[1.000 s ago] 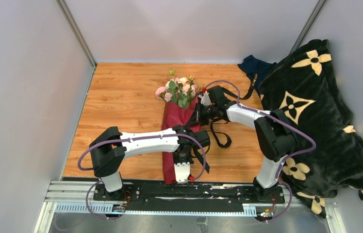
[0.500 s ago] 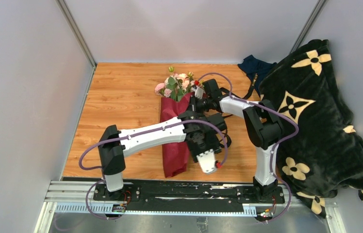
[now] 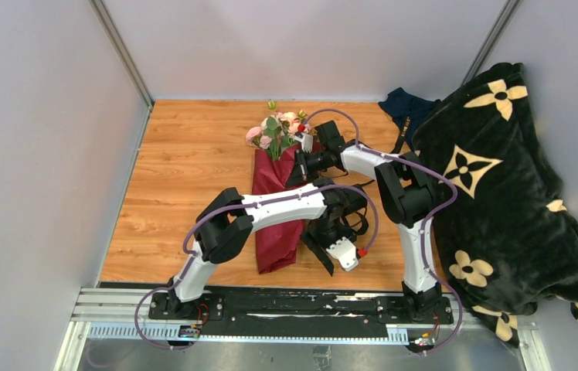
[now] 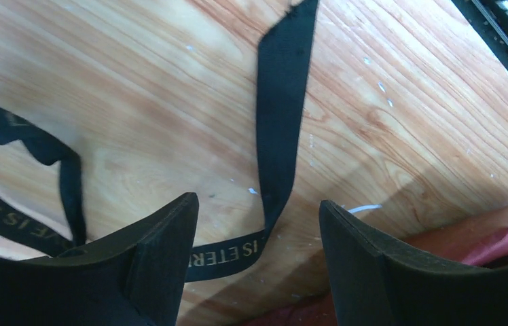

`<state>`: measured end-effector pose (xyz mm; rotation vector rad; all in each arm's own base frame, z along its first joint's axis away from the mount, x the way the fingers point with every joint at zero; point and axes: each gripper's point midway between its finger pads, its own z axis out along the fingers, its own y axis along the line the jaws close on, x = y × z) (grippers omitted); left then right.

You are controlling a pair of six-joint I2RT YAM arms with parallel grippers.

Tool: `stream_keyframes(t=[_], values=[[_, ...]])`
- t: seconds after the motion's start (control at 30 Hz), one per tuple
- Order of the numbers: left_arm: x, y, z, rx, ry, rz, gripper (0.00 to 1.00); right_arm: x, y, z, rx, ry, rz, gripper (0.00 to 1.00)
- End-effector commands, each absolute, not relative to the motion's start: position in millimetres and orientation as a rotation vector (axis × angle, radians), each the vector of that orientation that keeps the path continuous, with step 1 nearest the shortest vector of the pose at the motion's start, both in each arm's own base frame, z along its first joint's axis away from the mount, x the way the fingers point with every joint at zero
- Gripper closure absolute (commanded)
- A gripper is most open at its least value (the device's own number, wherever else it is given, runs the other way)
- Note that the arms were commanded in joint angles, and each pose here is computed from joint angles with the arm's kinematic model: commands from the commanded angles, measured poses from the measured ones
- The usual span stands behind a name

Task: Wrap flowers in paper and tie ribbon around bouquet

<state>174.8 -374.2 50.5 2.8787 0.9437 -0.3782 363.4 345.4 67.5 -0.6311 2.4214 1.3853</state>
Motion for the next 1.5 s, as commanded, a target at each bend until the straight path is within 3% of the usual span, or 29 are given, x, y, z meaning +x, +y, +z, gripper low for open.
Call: stream_keyframes(t=[0.0, 0.27, 0.33, 0.37, 0.4, 0.43, 0.47, 0.6, 0.73, 0.93, 1.27, 1.47], values=[[164, -358, 42, 2.954, 0.879, -0.429, 0.29, 372, 337, 55, -0.662, 2.437, 1.330, 1.00], [167, -355, 12, 2.950, 0.931, -0.396, 0.33, 370, 334, 58, -0.665, 2.435, 1.307, 1.00], [168, -356, 7, 2.939, 0.958, -0.381, 0.49, 370, 333, 61, -0.667, 2.429, 1.304, 1.00], [167, -353, 6, 2.942, 0.971, -0.376, 0.68, 370, 334, 66, -0.669, 2.419, 1.304, 1.00], [165, -352, 7, 2.942, 0.982, -0.372, 0.78, 370, 333, 67, -0.669, 2.416, 1.302, 1.00], [163, -350, 9, 2.940, 1.004, -0.366, 0.96, 369, 333, 70, -0.669, 2.413, 1.302, 1.00], [158, -348, 12, 2.927, 1.061, -0.354, 1.00, 370, 333, 75, -0.672, 2.403, 1.298, 1.00], [102, -344, 50, 2.776, 1.393, -0.530, 1.00, 373, 333, 91, -0.622, 2.425, 1.282, 1.00], [53, -288, 54, 2.781, 1.649, -0.698, 1.00, 376, 334, 108, -0.525, 2.455, 1.290, 1.00], [41, -182, 34, 3.004, 1.581, -0.516, 1.00, 382, 338, 136, -0.433, 2.454, 1.310, 1.00], [112, -38, 25, 3.191, 1.413, 0.090, 1.00, 382, 333, 157, -0.404, 2.457, 1.262, 1.00], [156, 33, 40, 3.099, 1.603, 0.185, 1.00, 374, 328, 159, -0.425, 2.465, 1.245, 1.00]])
